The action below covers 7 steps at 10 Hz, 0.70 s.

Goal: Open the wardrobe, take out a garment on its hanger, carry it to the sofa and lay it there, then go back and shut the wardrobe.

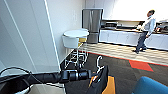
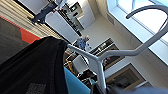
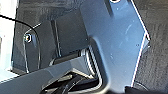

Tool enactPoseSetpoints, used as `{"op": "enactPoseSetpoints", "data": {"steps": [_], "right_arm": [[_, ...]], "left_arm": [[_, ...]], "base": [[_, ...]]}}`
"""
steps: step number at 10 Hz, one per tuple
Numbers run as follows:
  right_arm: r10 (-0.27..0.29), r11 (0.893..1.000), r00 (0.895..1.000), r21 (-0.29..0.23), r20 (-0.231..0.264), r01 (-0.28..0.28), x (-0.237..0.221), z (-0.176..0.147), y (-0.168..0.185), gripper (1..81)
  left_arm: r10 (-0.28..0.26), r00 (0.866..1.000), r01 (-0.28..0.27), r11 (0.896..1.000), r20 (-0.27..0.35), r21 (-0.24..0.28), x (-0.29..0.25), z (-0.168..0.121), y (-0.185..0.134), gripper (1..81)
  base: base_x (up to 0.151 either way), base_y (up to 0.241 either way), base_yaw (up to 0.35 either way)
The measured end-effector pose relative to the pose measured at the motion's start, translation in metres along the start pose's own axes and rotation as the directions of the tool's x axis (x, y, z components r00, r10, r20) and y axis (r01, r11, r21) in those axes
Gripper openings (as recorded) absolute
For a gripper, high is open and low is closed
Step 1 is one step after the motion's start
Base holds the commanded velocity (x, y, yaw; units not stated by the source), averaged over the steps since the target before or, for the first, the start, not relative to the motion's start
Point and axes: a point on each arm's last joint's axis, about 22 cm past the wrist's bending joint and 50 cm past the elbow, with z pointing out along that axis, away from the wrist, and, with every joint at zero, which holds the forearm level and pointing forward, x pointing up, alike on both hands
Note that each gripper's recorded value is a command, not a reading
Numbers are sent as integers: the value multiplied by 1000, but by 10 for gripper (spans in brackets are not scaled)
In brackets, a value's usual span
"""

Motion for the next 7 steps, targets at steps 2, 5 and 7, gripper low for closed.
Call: {"op": "enactPoseSetpoints", "data": {"steps": [2, 5, 7], "right_arm": [[0, 1000, 1000, 0, 0, 0, 1, 0, 0, 811], [0, 1000, 1000, 0, 2, 0, -1, 0, 0, 811], [-1, 1000, 1000, 1, -1, 1, 1, 0, -1, 811]], "left_arm": [[0, 1000, 0, 1000, -2, 5, 1, -3, -2, 10], [4, 1000, -4, 1000, -4, 0, 2, -3, 0, 10], [5, 1000, -5, 1000, -7, 7, 3, -6, -2, 10]], "base": [[0, 0, -327], [0, 0, -287], [0, 0, -263]]}}
